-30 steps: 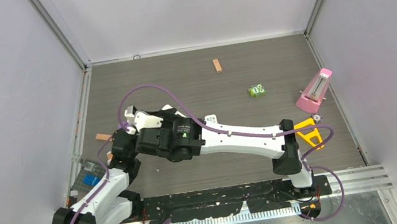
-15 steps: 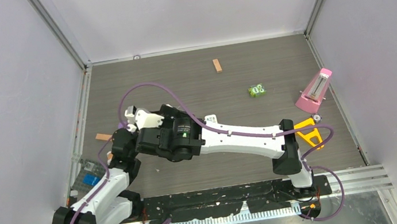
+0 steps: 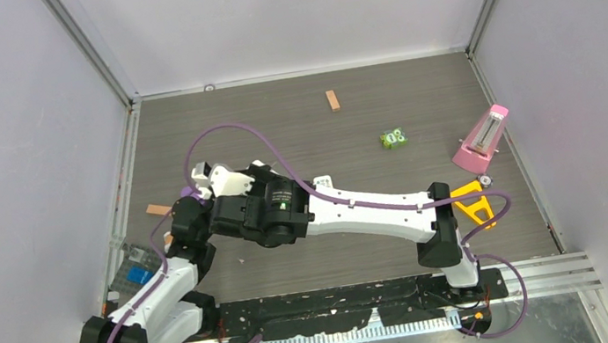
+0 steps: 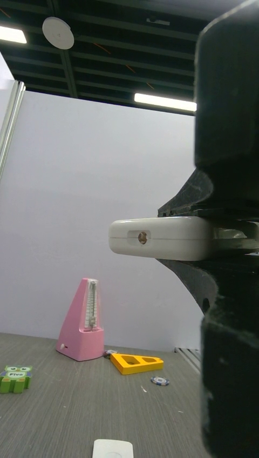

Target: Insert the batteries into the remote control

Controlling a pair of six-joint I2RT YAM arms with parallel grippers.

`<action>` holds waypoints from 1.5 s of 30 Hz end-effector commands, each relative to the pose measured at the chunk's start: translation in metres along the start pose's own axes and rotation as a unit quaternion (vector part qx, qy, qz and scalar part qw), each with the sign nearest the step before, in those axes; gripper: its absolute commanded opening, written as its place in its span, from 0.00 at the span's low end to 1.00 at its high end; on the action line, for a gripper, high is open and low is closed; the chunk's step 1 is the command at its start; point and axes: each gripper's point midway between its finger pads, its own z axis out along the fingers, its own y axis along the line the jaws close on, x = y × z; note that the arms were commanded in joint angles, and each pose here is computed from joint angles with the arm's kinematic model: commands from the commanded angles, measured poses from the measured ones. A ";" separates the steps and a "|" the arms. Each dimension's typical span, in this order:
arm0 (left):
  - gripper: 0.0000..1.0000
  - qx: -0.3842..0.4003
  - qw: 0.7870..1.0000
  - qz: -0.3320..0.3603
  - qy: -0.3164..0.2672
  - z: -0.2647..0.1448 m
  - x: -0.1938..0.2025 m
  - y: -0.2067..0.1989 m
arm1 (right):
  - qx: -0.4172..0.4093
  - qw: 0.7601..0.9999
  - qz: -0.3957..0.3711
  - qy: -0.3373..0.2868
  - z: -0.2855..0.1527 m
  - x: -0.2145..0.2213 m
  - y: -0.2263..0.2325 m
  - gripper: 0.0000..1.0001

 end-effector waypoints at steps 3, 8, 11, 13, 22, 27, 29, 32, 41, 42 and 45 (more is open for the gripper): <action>0.00 0.033 0.999 0.009 0.015 0.000 0.007 -0.019 | -0.013 0.999 0.046 -0.024 -0.011 -0.011 -0.006 0.56; 0.00 0.048 0.999 0.000 0.018 0.000 0.008 -0.026 | -0.025 0.999 0.035 -0.020 -0.007 -0.006 0.002 0.51; 0.00 0.065 0.998 -0.006 0.019 -0.002 0.009 -0.033 | -0.033 0.999 0.024 -0.019 -0.006 -0.001 0.006 0.49; 0.00 0.069 0.997 -0.007 0.021 -0.002 0.010 -0.036 | -0.035 0.999 0.014 -0.018 -0.004 0.003 0.009 0.48; 0.00 0.091 0.995 -0.035 0.029 -0.007 0.012 -0.044 | -0.046 0.998 -0.022 -0.027 0.001 0.017 0.023 0.47; 0.00 0.100 0.991 -0.082 0.032 -0.010 0.010 -0.045 | -0.056 0.996 -0.056 -0.039 0.005 0.026 0.031 0.48; 0.00 0.102 0.990 -0.092 0.034 -0.011 0.010 -0.046 | -0.061 0.995 -0.070 -0.043 0.007 0.031 0.034 0.48; 0.00 0.106 0.989 -0.101 0.033 -0.013 0.010 -0.049 | -0.071 0.990 -0.110 -0.053 0.007 0.042 0.041 0.49; 0.00 0.111 0.988 -0.100 0.025 -0.019 0.009 -0.055 | -0.088 0.979 -0.160 -0.086 0.010 0.058 0.053 0.74; 0.00 0.109 0.989 -0.096 0.024 -0.019 0.009 -0.054 | -0.084 0.980 -0.156 -0.092 0.011 0.056 0.052 0.77; 0.00 0.092 0.992 -0.081 0.023 -0.018 0.010 -0.046 | -0.078 0.982 -0.134 -0.104 0.008 0.049 0.046 0.82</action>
